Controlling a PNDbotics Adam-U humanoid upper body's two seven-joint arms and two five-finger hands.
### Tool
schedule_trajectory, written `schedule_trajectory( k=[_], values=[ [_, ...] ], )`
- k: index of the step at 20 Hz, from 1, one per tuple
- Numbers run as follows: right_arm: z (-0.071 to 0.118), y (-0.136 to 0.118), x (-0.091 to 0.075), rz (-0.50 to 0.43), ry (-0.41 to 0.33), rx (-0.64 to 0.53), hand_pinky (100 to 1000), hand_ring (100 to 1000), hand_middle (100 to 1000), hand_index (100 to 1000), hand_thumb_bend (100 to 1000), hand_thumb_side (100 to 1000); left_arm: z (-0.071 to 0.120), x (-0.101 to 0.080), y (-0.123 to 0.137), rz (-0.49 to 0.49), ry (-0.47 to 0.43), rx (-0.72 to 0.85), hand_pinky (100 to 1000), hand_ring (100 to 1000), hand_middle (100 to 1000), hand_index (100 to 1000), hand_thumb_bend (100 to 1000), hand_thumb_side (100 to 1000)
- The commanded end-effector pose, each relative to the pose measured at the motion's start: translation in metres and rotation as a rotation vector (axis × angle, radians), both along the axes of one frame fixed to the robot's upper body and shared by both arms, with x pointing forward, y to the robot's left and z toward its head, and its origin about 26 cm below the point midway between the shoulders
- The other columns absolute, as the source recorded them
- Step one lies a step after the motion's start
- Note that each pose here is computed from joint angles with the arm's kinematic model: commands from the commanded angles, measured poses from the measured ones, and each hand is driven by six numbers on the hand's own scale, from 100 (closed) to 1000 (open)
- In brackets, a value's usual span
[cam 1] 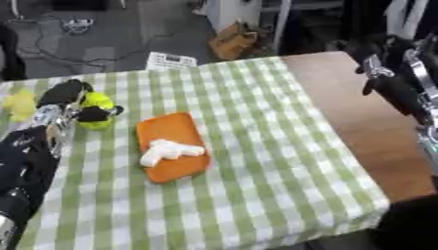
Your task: Pick up objects on the table and place them in the box.
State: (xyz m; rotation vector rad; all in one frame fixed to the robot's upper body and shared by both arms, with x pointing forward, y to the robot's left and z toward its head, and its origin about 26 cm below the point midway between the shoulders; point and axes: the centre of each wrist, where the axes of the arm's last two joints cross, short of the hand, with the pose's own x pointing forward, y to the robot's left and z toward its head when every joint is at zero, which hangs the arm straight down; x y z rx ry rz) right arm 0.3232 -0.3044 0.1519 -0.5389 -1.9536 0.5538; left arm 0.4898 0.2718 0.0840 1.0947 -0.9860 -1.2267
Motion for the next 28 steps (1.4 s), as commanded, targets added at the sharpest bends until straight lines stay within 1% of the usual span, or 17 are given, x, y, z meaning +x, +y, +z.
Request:
schedule_trajectory(
  k=[1, 6, 7, 8, 9, 10, 11, 12, 13, 14, 15, 16, 17, 20, 21, 26, 28],
  values=[
    [0.012, -0.001, 0.0, 0.006, -0.035, -0.011, 351, 566, 590, 834, 101, 625, -0.002, -0.001, 0.007, 0.014, 0.095, 0.012, 657, 805, 846, 884, 754, 762],
    [0.011, -0.002, 0.0, 0.004, -0.033, -0.01, 351, 565, 590, 833, 117, 627, -0.004, -0.003, 0.009, 0.032, 0.073, 0.083, 699, 858, 888, 900, 795, 726],
    [0.011, -0.002, 0.0, 0.005, -0.033, -0.01, 351, 565, 590, 833, 128, 627, -0.005, -0.003, 0.009, 0.032, 0.064, 0.104, 694, 852, 881, 901, 834, 702],
    [0.011, -0.002, 0.0, 0.005, -0.034, -0.01, 351, 565, 590, 833, 128, 627, -0.007, -0.004, 0.009, 0.031, 0.058, 0.132, 694, 852, 881, 901, 834, 702],
    [0.011, -0.002, 0.0, 0.005, -0.034, -0.01, 351, 565, 590, 833, 133, 628, -0.008, -0.004, 0.008, 0.029, 0.055, 0.15, 632, 788, 834, 877, 834, 658],
    [0.011, -0.002, 0.0, 0.004, -0.033, -0.011, 351, 565, 590, 833, 133, 628, -0.01, -0.005, 0.008, 0.027, 0.054, 0.164, 632, 788, 834, 877, 834, 658],
    [0.011, -0.002, 0.0, 0.004, -0.033, -0.01, 351, 566, 590, 833, 136, 628, -0.01, -0.005, 0.008, 0.027, 0.052, 0.174, 456, 630, 739, 828, 750, 487],
    [0.011, -0.002, 0.0, 0.003, -0.034, -0.01, 351, 566, 590, 833, 136, 628, -0.009, -0.004, 0.008, 0.03, 0.047, 0.181, 456, 630, 739, 828, 750, 487],
    [0.011, -0.002, 0.0, 0.003, -0.034, -0.01, 352, 566, 590, 833, 136, 629, -0.009, -0.004, 0.007, 0.031, 0.044, 0.185, 202, 464, 632, 765, 639, 283],
    [0.011, -0.002, 0.0, 0.003, -0.033, -0.01, 352, 566, 590, 833, 136, 629, -0.007, -0.004, 0.007, 0.032, 0.043, 0.186, 202, 464, 632, 765, 639, 283],
    [0.011, -0.002, 0.0, 0.002, -0.033, -0.01, 352, 566, 590, 833, 135, 630, -0.006, -0.003, 0.007, 0.032, 0.042, 0.183, 100, 356, 534, 689, 570, 139],
    [0.011, -0.003, 0.0, 0.002, -0.033, -0.01, 352, 566, 590, 833, 135, 630, -0.004, -0.003, 0.007, 0.034, 0.042, 0.176, 100, 356, 534, 689, 570, 139],
    [0.011, -0.003, 0.0, 0.001, -0.033, -0.009, 352, 566, 590, 833, 135, 630, -0.002, -0.002, 0.007, 0.035, 0.044, 0.168, 100, 318, 490, 648, 527, 107],
    [0.011, -0.003, -0.001, -0.001, -0.033, -0.01, 352, 566, 590, 833, 135, 630, 0.005, 0.0, 0.007, 0.035, 0.05, 0.123, 100, 303, 471, 622, 518, 100],
    [0.011, -0.003, -0.001, -0.002, -0.033, -0.01, 352, 566, 589, 832, 135, 630, 0.01, 0.001, 0.006, 0.033, 0.042, 0.113, 100, 265, 433, 561, 483, 100],
    [0.01, -0.005, -0.001, -0.008, -0.032, -0.011, 352, 566, 589, 832, 137, 629, 0.048, 0.008, 0.005, -0.009, -0.033, 0.045, 100, 252, 409, 556, 447, 100],
    [0.01, -0.005, -0.001, -0.009, -0.032, -0.012, 352, 566, 589, 832, 137, 629, 0.057, 0.009, 0.005, -0.022, -0.047, 0.032, 100, 252, 409, 556, 447, 100]
  ],
)
